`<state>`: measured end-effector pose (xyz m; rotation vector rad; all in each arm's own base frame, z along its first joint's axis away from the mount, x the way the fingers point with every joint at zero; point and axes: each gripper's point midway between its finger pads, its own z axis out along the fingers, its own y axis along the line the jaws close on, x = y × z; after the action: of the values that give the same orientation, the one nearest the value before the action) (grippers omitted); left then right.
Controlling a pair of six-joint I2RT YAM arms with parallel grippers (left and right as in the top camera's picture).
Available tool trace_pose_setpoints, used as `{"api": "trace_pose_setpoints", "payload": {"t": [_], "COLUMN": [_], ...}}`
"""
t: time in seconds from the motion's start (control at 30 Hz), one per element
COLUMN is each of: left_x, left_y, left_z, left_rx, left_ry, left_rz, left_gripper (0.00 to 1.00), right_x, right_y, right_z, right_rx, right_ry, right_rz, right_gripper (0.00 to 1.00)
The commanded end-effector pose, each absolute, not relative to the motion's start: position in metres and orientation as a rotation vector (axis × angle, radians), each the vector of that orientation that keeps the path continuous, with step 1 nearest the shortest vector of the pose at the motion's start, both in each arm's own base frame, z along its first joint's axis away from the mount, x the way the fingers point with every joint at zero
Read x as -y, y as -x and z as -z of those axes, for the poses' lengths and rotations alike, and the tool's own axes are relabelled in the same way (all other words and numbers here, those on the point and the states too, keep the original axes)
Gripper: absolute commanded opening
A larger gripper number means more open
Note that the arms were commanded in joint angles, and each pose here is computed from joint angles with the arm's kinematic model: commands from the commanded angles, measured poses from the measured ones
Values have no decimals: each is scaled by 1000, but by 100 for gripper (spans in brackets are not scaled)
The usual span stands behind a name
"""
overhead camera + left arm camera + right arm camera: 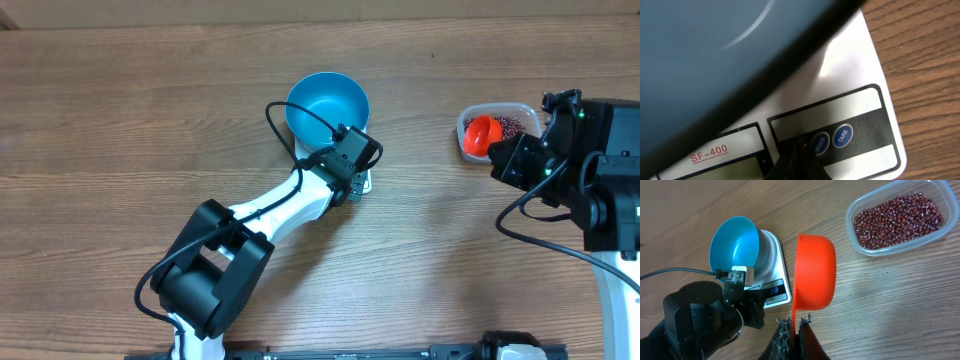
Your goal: Scoop item into bowl and weigh 150g on scale
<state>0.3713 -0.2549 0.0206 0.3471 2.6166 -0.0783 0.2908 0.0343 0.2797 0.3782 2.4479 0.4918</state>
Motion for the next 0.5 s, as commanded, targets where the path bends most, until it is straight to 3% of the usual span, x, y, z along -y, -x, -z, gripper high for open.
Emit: {"api": "trace_pose_setpoints", "payload": {"t": [0.0,0.3,0.47], "left_x": [242,242,247], "left_y": [-369,-369,-371], "left_z": [5,3,-34], "left_rx": [-2673,-2672,-2642], "left_ry": [-318,-318,-340], "left_rz": [27,29,73], "left_gripper": [4,4,4], "right_x": [-31,-31,-31], "right_y": [-294,-294,-294], "right_z": [-292,-292,-292], "right_rx": [-2409,-2412,-2412], "right_ry": [-369,-370,-370], "right_rz": [-476,-476,-476], "right_gripper": [4,4,4]}}
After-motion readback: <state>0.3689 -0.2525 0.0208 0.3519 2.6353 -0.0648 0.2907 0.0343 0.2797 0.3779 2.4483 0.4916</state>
